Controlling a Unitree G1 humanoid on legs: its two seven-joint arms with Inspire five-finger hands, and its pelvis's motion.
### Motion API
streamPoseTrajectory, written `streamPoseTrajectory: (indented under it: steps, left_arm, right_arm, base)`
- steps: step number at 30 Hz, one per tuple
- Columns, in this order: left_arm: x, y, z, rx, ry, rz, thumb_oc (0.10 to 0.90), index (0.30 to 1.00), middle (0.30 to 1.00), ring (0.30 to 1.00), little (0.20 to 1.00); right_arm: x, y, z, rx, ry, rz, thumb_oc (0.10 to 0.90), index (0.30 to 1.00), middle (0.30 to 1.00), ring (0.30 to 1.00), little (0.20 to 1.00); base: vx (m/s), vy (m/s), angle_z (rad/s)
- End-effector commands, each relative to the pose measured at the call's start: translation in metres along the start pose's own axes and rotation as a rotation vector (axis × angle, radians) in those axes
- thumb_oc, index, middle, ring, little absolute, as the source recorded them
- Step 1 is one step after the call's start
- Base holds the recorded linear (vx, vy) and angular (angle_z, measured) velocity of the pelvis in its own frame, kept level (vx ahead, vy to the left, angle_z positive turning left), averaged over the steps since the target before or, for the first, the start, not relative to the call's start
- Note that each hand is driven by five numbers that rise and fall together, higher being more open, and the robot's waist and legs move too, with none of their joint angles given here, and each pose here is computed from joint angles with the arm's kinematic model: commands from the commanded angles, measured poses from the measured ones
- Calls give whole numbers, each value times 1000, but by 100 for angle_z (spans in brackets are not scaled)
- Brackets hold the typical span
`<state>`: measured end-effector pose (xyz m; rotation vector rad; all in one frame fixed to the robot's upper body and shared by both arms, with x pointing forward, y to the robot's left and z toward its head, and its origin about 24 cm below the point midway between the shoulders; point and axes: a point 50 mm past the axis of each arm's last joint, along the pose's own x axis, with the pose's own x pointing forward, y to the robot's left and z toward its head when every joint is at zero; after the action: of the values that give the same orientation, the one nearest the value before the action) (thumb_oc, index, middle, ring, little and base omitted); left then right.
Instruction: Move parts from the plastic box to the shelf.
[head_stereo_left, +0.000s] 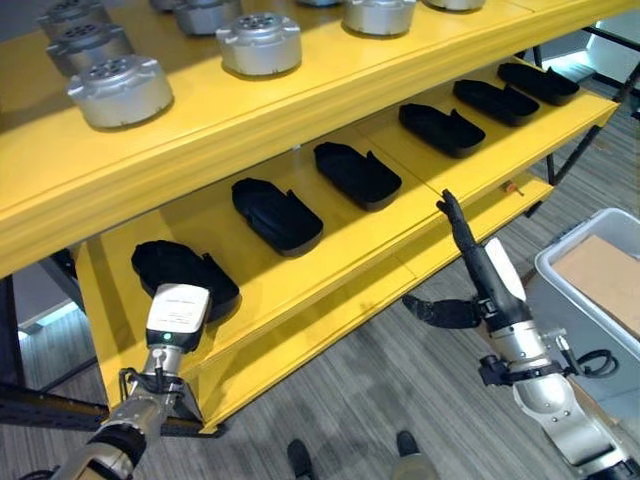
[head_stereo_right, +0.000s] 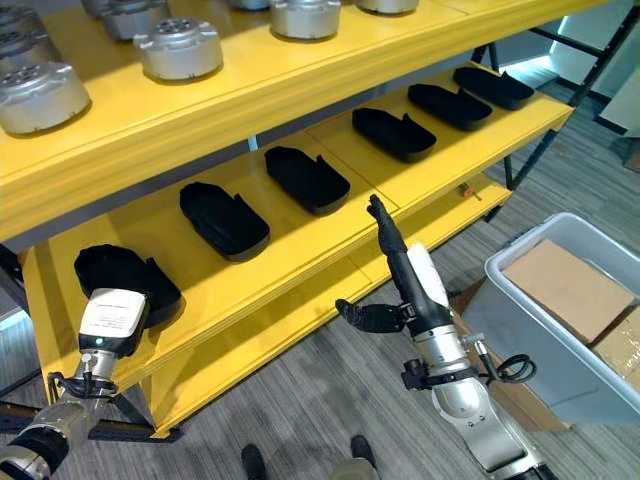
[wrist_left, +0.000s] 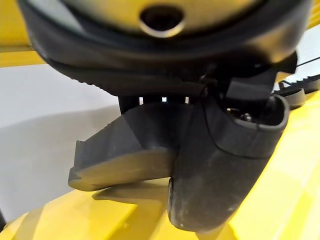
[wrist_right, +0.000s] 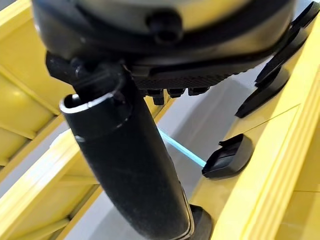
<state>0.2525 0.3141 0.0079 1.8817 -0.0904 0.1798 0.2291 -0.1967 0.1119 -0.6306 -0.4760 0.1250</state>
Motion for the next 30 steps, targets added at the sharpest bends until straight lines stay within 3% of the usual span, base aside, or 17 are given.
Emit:
streamPoseTrajectory:
  steps: [1,30]
  left_arm:
    - [31,31,-29,4,101,120,400,300,300,300,300]
    - [33,39,-66,234,90,98,400,300,300,300,300]
  right_arm:
    - [22,-27,39,-52,-253,-81,900,1000,1000,1000,1000]
    - [32,-41,46,-143,-308,-24,900,1000,1000,1000,1000]
  base:
    - [27,97,-18]
    - [-3,49,-6]
